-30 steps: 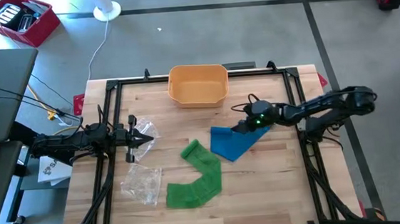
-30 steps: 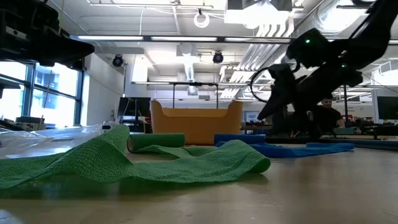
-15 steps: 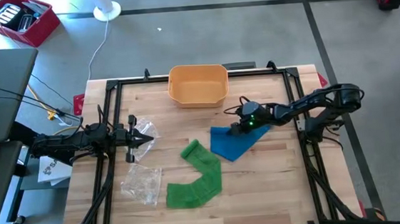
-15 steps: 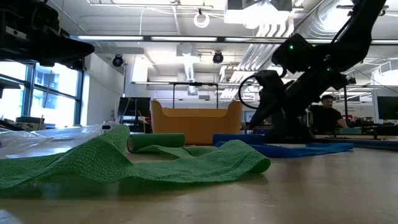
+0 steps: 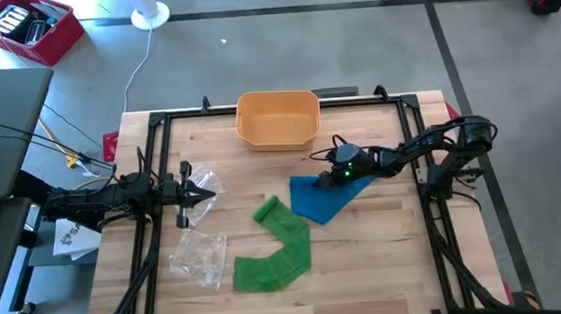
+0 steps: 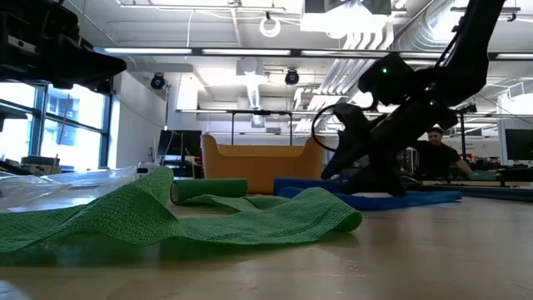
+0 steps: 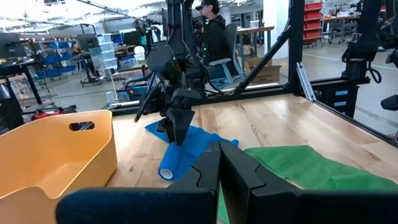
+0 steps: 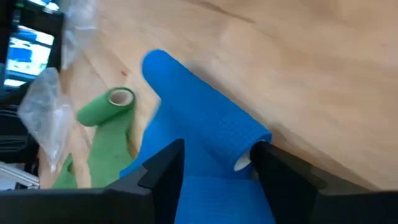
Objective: Roll bandage
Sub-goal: Roll the blue bandage
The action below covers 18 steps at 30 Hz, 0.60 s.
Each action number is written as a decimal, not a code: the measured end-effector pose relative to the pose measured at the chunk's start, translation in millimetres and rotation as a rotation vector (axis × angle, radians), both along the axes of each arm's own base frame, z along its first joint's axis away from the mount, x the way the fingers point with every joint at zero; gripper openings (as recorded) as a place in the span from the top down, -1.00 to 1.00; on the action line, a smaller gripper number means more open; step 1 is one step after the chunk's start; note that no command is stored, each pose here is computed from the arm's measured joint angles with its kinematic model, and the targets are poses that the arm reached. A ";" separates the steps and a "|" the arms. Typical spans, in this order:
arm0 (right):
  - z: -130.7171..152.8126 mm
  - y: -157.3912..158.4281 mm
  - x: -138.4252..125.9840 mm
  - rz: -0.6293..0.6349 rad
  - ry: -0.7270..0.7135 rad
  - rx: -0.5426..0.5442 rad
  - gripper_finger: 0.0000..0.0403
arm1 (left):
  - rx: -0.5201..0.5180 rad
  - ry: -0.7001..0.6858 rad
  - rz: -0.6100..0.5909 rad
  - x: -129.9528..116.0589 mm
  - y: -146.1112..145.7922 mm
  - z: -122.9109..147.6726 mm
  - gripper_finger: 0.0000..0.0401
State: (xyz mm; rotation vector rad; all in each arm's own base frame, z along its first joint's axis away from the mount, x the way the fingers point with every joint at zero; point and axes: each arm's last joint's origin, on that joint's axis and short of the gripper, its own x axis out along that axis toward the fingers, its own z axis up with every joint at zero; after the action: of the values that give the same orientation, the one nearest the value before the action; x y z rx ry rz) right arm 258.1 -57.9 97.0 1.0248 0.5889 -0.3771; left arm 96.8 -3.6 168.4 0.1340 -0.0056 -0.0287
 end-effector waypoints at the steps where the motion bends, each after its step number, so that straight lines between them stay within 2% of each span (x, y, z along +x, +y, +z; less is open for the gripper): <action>1: -0.5 -0.5 1.2 0.000 -0.013 -0.011 0.16 | 0.000 0.000 0.000 0.0 0.0 -0.1 0.99; 11: -1.4 0.3 2.5 0.050 -0.021 -0.126 0.91 | 0.000 0.000 0.000 0.0 0.0 0.0 0.99; 18: -1.3 9.9 3.5 0.126 -0.015 -0.218 0.97 | 0.000 0.000 0.000 0.0 0.0 0.0 0.99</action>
State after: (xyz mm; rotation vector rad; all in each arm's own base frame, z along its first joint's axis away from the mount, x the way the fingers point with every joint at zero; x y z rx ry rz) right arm 261.6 -48.0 95.6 0.7766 0.5819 -0.3145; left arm 96.8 -3.6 168.4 0.1341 -0.0056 -0.0286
